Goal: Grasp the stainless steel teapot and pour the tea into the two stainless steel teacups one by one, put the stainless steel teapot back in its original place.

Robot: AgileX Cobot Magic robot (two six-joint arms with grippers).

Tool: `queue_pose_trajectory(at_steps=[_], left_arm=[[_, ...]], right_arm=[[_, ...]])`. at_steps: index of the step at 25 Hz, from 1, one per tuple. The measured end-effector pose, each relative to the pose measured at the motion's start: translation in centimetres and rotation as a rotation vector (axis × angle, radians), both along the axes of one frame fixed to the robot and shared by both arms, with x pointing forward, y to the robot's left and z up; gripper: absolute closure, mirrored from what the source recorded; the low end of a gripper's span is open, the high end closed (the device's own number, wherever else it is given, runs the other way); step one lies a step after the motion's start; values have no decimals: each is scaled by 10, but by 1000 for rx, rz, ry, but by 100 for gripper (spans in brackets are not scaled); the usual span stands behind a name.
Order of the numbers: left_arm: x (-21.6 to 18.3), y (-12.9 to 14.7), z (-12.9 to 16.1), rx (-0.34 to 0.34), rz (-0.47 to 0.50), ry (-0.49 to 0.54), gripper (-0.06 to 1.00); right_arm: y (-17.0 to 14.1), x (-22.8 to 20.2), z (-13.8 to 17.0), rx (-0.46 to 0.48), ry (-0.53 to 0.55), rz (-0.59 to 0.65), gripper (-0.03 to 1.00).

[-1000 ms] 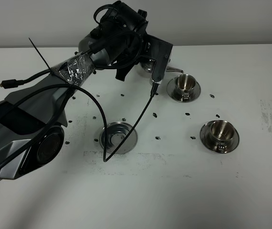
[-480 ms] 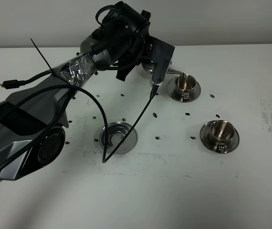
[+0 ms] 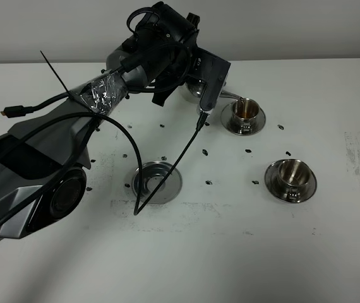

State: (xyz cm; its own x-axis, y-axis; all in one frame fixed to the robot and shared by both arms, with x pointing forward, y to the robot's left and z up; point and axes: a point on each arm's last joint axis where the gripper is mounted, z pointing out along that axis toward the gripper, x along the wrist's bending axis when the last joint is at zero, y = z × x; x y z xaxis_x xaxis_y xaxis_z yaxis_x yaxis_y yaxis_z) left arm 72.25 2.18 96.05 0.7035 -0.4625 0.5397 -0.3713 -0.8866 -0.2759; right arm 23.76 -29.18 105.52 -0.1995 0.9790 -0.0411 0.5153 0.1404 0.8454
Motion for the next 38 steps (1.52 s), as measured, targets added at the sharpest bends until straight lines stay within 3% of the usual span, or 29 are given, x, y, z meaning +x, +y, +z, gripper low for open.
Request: queue_pose_trajectory(at_steps=[38], left_arm=[[3, 0, 2, 15, -21, -36, 77]], right_arm=[[0, 0, 0, 0, 0, 0, 74]])
